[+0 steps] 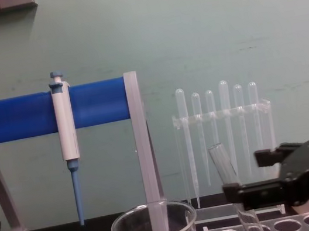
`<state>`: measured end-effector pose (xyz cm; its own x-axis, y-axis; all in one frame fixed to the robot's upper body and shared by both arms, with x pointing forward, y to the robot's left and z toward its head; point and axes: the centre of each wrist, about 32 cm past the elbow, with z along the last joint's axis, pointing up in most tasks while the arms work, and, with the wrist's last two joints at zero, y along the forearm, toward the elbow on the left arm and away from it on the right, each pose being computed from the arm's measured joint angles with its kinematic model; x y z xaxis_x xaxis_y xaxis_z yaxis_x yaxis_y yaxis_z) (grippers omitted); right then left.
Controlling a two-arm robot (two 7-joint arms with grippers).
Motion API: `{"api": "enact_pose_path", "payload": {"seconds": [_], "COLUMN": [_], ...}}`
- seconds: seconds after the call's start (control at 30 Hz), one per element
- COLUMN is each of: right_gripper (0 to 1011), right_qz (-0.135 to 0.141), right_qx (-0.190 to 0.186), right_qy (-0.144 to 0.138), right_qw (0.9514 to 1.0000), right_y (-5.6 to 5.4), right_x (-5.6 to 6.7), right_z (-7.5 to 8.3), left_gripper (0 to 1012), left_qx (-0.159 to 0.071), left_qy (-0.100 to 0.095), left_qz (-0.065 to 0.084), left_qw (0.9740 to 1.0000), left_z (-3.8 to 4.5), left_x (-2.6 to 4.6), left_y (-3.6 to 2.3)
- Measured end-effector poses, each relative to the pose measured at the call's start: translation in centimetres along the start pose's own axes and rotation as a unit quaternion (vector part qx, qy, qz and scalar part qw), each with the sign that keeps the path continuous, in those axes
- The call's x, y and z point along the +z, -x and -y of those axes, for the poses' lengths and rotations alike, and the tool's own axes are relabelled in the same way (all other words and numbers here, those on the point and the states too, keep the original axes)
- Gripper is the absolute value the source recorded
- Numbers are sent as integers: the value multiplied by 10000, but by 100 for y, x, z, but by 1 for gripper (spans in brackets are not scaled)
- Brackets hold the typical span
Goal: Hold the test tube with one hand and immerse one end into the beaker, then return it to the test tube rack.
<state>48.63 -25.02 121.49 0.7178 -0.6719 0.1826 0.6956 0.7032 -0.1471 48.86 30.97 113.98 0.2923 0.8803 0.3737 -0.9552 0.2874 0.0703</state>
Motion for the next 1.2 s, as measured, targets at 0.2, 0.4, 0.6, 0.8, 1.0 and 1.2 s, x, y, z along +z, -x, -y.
{"api": "enact_pose_path", "payload": {"seconds": [0.2,0.4,0.6,0.8,1.0,1.2], "right_gripper": [1002,964,811,624,452,241], "right_qz": [-84,-92,-102,-102,-118,-169], "right_qx": [179,289,333,318,309,280], "right_qy": [197,286,340,352,350,299], "right_qw": [9996,9991,9988,9988,9988,9990], "right_y": [-20,-25,-11,-10,-6,5], "right_x": [68,115,124,125,118,110], "right_z": [-177,-269,-317,-328,-325,-307], "left_gripper": [1000,1000,1000,1000,1000,1000], "left_qx": [1,0,0,0,0,0], "left_qy": [0,0,0,0,0,0], "left_qz": [0,0,0,0,0,0], "left_qw": [10000,10000,10000,10000,10000,10000], "left_z": [0,0,0,0,0,0], "left_x": [0,0,0,0,0,0], "left_y": [0,0,0,0,0,0]}}
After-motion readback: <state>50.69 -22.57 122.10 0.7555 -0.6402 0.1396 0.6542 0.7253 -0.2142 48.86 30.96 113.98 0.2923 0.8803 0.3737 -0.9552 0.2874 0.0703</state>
